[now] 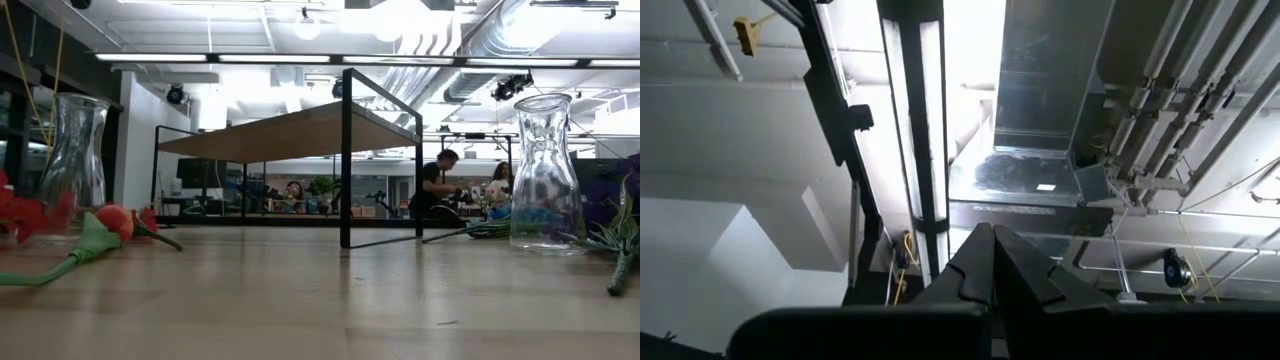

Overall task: Pick and place flowers into a vace then onto a shelf
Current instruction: Put the blue flower into the right transparent vase

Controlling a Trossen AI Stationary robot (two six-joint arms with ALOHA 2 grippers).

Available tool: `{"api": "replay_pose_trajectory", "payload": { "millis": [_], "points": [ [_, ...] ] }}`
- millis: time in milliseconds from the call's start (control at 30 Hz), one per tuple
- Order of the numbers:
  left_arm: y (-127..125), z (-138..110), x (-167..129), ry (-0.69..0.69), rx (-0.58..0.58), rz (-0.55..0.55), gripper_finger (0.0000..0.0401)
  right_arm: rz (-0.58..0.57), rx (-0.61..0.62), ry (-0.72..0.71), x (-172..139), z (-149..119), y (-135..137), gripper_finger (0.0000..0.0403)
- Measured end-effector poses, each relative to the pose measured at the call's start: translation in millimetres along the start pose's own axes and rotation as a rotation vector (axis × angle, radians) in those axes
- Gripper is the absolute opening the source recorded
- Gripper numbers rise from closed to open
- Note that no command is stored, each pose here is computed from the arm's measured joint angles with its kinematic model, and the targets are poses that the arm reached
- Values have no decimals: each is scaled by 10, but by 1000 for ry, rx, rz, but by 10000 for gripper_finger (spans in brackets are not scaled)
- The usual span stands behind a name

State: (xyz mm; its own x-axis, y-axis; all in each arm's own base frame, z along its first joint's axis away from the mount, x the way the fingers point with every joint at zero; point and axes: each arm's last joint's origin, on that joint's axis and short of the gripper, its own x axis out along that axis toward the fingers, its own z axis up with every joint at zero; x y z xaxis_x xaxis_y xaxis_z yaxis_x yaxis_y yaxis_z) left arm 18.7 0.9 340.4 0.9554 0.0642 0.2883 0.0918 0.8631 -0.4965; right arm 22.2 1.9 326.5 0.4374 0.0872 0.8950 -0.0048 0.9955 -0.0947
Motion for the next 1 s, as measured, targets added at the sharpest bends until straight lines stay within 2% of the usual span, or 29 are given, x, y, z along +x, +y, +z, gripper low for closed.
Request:
{"api": "replay_pose_trajectory", "payload": {
  "millis": [700, 833, 1000],
  "points": [
    [21, -34, -1, 35, -6, 22, 264, -2, 25, 6, 3, -5, -1, 0],
    [24, -34, -1, 33, -25, 28, 264, -76, 23, 100, 93, -63, -33, 0],
    [36, -51, -2, 47, -70, 46, 264, -188, -19, 349, 489, -30, -112, 0]
  ]
}}
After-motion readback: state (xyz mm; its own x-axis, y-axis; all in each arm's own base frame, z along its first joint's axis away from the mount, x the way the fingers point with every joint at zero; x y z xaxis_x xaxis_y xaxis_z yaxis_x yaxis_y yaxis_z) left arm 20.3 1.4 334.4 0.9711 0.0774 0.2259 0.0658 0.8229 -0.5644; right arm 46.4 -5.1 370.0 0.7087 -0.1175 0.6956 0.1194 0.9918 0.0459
